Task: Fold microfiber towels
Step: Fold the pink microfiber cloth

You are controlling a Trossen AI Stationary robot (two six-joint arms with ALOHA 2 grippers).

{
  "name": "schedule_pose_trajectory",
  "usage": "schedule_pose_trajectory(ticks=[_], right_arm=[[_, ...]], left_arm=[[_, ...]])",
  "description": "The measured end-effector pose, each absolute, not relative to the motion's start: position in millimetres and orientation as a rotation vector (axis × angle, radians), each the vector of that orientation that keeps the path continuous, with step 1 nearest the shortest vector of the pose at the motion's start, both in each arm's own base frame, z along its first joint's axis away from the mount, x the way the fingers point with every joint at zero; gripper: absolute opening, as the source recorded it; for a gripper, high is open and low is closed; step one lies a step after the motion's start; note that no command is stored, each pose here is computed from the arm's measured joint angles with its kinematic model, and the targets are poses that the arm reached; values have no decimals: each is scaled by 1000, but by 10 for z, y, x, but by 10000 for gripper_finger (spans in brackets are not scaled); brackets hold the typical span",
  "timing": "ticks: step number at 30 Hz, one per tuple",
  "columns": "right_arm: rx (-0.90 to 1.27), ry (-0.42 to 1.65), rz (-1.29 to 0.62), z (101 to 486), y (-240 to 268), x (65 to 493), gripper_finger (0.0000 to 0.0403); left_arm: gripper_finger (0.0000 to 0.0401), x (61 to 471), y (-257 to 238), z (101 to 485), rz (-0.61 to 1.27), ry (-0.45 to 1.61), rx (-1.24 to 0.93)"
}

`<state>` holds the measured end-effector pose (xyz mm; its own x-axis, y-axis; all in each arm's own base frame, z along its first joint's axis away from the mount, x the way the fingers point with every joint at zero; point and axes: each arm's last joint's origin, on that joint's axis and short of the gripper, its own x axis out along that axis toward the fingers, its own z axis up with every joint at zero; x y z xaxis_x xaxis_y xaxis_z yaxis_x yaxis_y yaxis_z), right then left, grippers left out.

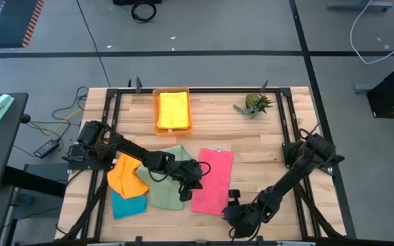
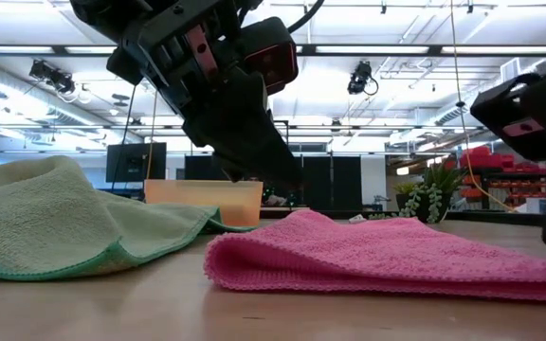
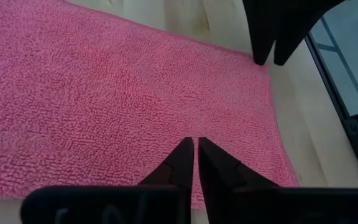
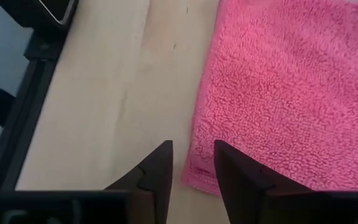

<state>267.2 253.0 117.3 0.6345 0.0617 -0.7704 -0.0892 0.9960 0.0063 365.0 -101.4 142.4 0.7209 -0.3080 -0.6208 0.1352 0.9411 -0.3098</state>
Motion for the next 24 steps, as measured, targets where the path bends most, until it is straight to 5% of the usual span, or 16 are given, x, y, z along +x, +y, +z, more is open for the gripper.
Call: schedule_pose_trajectory(ticks=[10, 24], right_arm=[[-15, 901, 72, 1105, 2526, 2679, 97], [-11, 897, 74, 1119, 2528, 2678, 42]], left_arm=[[7, 3651, -1015, 1424, -246, 727, -255], [28, 3650, -1014, 1430, -244, 725, -261]])
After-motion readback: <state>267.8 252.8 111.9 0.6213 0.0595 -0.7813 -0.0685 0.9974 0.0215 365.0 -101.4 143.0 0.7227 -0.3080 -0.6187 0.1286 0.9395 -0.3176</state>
